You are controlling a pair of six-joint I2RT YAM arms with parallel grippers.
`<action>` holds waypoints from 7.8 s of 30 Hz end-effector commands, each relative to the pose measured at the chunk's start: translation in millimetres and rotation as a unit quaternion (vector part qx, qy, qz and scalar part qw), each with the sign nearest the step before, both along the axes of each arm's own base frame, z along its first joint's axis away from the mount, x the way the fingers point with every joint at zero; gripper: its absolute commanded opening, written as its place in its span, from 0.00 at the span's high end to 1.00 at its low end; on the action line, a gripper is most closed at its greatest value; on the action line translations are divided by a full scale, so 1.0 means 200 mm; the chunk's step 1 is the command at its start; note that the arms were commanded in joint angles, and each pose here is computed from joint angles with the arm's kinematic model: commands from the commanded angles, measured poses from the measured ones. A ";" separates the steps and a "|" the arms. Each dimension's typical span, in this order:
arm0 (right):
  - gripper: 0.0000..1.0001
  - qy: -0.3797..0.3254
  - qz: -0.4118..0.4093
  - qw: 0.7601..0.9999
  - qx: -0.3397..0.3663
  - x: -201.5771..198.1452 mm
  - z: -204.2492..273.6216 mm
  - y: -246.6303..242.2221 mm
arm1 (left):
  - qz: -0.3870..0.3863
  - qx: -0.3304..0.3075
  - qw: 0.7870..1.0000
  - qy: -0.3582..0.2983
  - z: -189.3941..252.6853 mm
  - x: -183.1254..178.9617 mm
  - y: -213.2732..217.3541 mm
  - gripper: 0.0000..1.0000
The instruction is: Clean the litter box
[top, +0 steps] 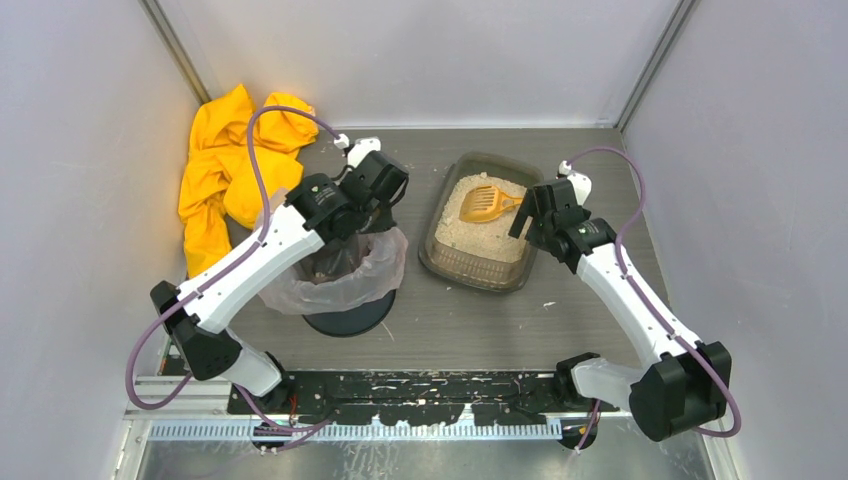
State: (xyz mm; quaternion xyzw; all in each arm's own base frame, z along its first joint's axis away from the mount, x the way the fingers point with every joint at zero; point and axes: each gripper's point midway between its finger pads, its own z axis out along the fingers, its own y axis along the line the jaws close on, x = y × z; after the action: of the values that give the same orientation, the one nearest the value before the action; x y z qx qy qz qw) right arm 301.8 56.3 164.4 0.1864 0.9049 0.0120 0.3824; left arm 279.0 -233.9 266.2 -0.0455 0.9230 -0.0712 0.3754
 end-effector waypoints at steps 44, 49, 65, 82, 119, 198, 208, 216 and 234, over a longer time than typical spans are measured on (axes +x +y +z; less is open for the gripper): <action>0.16 -0.066 -0.068 0.995 0.009 0.45 0.09 -0.04 | -0.097 -0.069 0.981 -0.155 0.39 -0.05 0.01 0.00; 0.17 -0.067 -0.065 0.995 0.017 0.46 0.08 -0.04 | -0.150 -0.089 0.968 -0.182 0.52 -0.14 -0.14 0.00; 0.26 -0.061 -0.102 0.991 0.067 0.67 -0.09 -0.19 | -0.236 -0.064 0.957 -0.157 0.13 0.03 -0.76 0.00; 0.20 -0.067 -0.063 0.991 0.100 0.58 -0.03 -0.12 | -0.215 -0.006 0.969 -0.119 -0.35 0.16 -0.80 0.00; 0.32 0.067 -0.007 0.998 0.009 -0.03 -0.33 0.00 | -0.285 -0.037 0.958 0.016 -0.89 -0.28 -1.07 0.05; 0.87 -0.072 -0.064 0.991 0.091 0.77 -0.05 -0.29 | -0.220 -0.033 0.970 -0.097 -0.37 -0.21 -0.48 0.02; 0.99 -0.111 -0.030 0.985 0.130 0.74 0.07 -0.21 | -0.215 -0.029 0.971 -0.101 -0.38 -0.20 -0.47 0.02; 0.99 -0.132 -0.012 0.979 0.157 0.63 0.17 -0.14 | -0.218 -0.034 0.970 -0.100 -0.40 -0.19 -0.51 0.03; 0.99 -0.176 0.003 0.972 0.156 0.43 0.41 -0.13 | -0.328 -0.122 0.913 -0.211 0.03 0.08 -0.96 0.02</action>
State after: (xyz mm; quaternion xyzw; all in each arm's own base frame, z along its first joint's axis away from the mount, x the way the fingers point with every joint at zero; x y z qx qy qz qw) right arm 391.7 23.5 227.2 0.2505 0.8184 0.1674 0.4894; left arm 277.1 -395.9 231.5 0.1892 0.8319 -0.2228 0.4716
